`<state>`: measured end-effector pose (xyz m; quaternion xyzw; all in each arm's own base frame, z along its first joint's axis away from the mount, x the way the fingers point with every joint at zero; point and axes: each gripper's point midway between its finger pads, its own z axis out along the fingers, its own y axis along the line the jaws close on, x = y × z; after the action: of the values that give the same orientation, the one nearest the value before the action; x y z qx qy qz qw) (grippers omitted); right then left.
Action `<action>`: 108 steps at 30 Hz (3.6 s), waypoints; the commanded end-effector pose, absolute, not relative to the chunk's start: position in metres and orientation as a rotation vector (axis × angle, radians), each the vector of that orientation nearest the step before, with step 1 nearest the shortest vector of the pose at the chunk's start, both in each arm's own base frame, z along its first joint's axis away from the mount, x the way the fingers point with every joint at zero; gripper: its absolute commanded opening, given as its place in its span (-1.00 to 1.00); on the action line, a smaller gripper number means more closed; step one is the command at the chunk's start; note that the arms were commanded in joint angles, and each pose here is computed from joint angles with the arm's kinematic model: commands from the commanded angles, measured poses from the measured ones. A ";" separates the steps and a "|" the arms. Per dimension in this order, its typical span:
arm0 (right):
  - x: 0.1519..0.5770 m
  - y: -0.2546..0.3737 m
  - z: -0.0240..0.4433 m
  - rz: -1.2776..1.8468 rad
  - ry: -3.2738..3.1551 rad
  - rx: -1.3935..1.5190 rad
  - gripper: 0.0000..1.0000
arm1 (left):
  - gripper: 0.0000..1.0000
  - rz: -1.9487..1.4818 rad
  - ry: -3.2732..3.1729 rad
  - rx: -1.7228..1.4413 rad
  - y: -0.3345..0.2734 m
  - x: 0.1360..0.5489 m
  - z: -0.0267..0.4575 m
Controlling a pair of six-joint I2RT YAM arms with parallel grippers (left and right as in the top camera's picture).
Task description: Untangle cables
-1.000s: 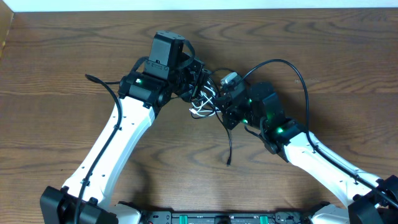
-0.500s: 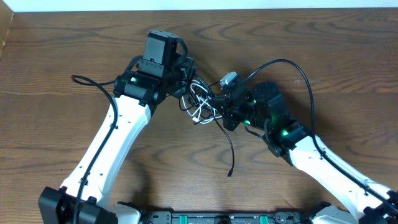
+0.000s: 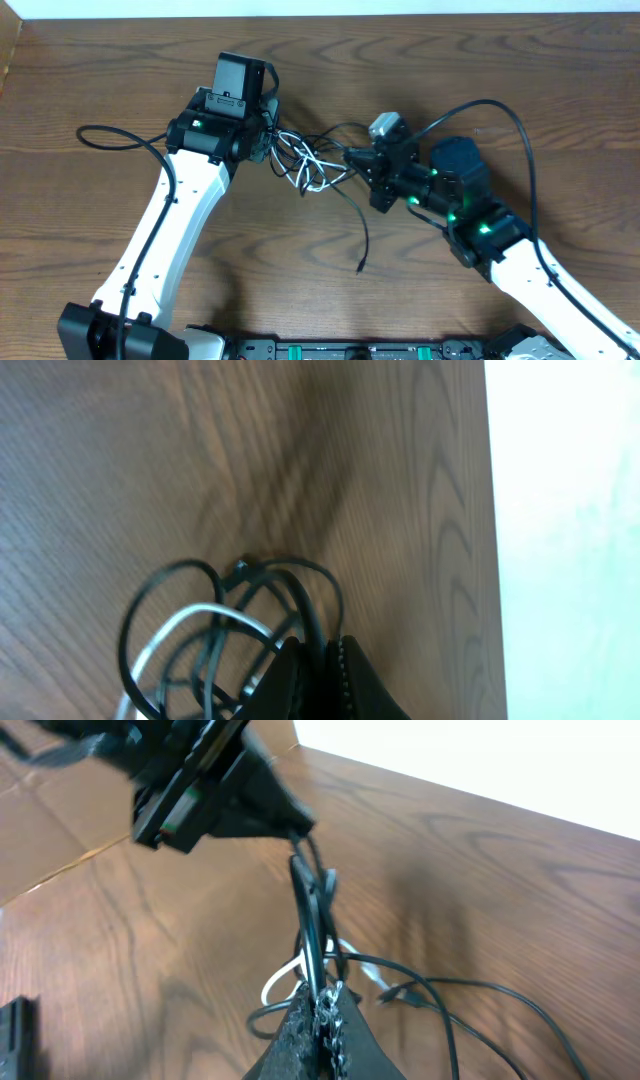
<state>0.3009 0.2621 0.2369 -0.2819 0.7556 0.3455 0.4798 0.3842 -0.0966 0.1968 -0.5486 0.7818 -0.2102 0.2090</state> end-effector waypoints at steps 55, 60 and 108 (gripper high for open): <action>0.314 0.288 0.109 0.709 2.077 -0.898 0.20 | -0.85 -0.923 2.304 -1.446 -0.141 0.382 0.216; 0.321 0.300 0.106 0.719 2.025 -0.906 0.14 | -0.85 -0.924 2.310 -1.439 -0.143 0.381 0.216; 0.298 0.295 0.231 0.889 1.706 -0.885 -0.98 | -0.85 -0.479 2.094 -1.439 -0.089 0.390 0.210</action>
<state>0.3039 0.2997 0.2066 -0.3665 0.7167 0.3556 0.4750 0.3874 -0.1069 0.2014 -0.5292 0.7889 -0.2093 0.2320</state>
